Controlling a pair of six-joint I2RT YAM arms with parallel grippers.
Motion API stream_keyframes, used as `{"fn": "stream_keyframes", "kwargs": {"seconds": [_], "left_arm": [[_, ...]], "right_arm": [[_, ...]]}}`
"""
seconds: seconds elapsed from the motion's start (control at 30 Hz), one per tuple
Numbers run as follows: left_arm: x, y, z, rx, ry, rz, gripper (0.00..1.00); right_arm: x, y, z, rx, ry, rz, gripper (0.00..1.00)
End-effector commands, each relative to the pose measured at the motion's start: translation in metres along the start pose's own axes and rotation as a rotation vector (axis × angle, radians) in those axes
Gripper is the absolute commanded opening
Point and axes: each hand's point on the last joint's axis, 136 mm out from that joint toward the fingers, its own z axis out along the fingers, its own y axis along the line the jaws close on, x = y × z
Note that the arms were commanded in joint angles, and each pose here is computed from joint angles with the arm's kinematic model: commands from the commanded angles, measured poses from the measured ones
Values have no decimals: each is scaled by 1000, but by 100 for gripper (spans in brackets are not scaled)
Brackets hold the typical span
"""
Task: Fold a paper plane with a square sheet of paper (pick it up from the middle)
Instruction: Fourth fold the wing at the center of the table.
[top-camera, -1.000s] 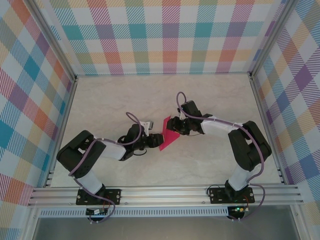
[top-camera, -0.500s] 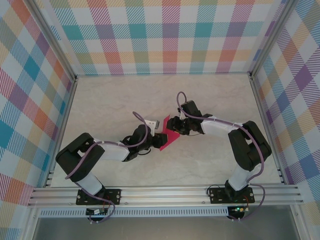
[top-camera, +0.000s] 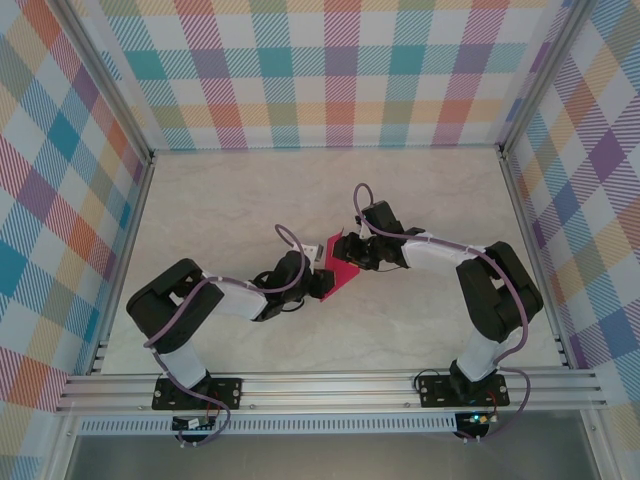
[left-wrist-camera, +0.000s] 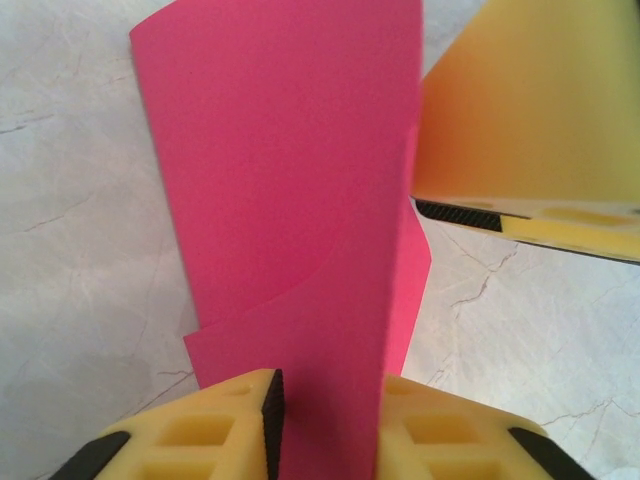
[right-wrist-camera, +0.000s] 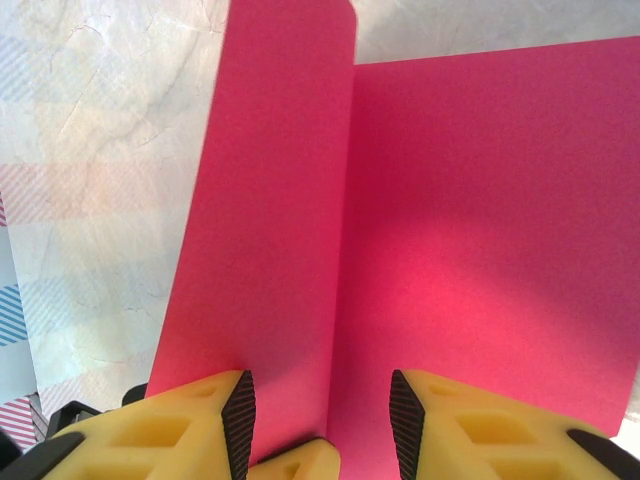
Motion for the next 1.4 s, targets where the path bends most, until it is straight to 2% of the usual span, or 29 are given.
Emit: {"fn": "stream_keyframes", "kwargs": {"seconds": [0.0, 0.2, 0.33, 0.67, 1.13, 1.37], "left_arm": [[-6, -7, 4, 6, -18, 23, 23], [-5, -11, 5, 29, -10, 11, 13], [-2, -10, 6, 35, 3, -17, 11], [7, -11, 12, 94, 47, -123, 12], [10, -7, 17, 134, 81, -194, 13], [4, -9, 13, 158, 70, -229, 22]], "right_arm": [[2, -5, 2, 1, 5, 15, 43], [5, -11, 0, 11, 6, 22, 43], [8, -15, 0, 6, 15, 21, 42], [9, -7, 5, -56, 43, -20, 43], [7, -16, 26, -15, 101, -28, 43], [9, -35, 32, 66, 95, 32, 43]]}}
